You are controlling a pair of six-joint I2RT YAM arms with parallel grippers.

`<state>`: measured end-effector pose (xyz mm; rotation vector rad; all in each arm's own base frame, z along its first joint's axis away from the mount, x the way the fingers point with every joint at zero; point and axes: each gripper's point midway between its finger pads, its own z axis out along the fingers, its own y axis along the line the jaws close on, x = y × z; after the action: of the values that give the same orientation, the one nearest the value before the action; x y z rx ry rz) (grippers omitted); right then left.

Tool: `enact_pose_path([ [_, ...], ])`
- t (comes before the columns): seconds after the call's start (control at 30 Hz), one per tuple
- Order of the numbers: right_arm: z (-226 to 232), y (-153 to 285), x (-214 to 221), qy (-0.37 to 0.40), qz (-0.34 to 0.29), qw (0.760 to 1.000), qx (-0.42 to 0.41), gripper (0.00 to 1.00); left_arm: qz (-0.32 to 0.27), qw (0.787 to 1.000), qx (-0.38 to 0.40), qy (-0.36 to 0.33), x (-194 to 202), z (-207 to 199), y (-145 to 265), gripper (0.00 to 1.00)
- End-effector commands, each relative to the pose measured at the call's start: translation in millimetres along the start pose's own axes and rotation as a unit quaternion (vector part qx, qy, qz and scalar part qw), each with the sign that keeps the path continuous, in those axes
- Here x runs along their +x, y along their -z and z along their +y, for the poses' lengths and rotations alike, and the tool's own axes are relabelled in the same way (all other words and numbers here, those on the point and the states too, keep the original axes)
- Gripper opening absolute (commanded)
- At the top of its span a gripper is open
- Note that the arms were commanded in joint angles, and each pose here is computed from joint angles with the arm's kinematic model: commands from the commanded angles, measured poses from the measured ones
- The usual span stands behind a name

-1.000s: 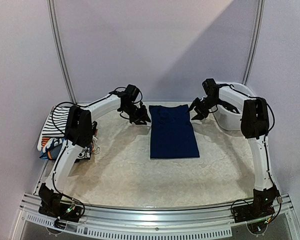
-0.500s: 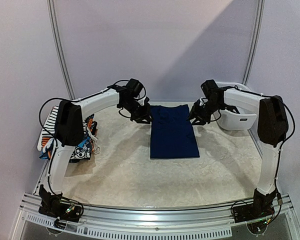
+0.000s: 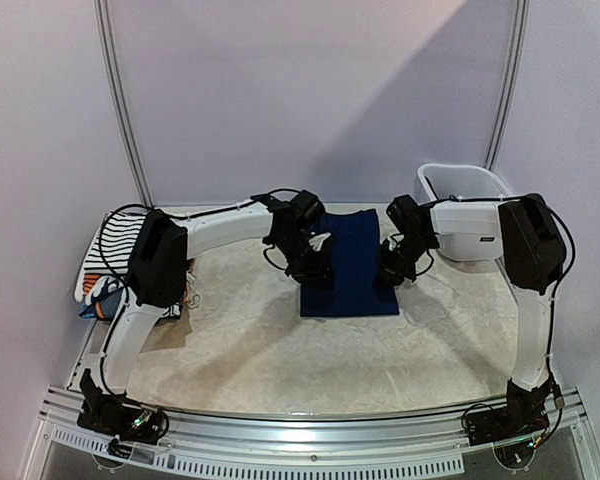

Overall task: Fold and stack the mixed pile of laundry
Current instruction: Move the 2/3-rectangle-folded T-shirt to the center of the board.

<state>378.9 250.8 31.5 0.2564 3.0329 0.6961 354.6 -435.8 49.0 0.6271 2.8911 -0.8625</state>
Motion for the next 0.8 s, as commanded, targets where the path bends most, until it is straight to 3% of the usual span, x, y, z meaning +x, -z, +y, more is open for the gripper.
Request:
enact_pose_path([
  [0.0,-23,-20,20,-0.004,0.028,0.999,0.033,0.09,0.049,0.998,-0.022,-0.009,31,13,-25,0.20],
  [0.4,-61,-34,60,-0.033,0.062,0.995,0.077,0.06,0.090,0.992,-0.075,-0.036,78,24,-37,0.17],
  [0.77,-63,-21,93,-0.045,0.074,0.992,0.087,0.06,0.100,0.987,-0.113,-0.060,124,23,-25,0.16],
])
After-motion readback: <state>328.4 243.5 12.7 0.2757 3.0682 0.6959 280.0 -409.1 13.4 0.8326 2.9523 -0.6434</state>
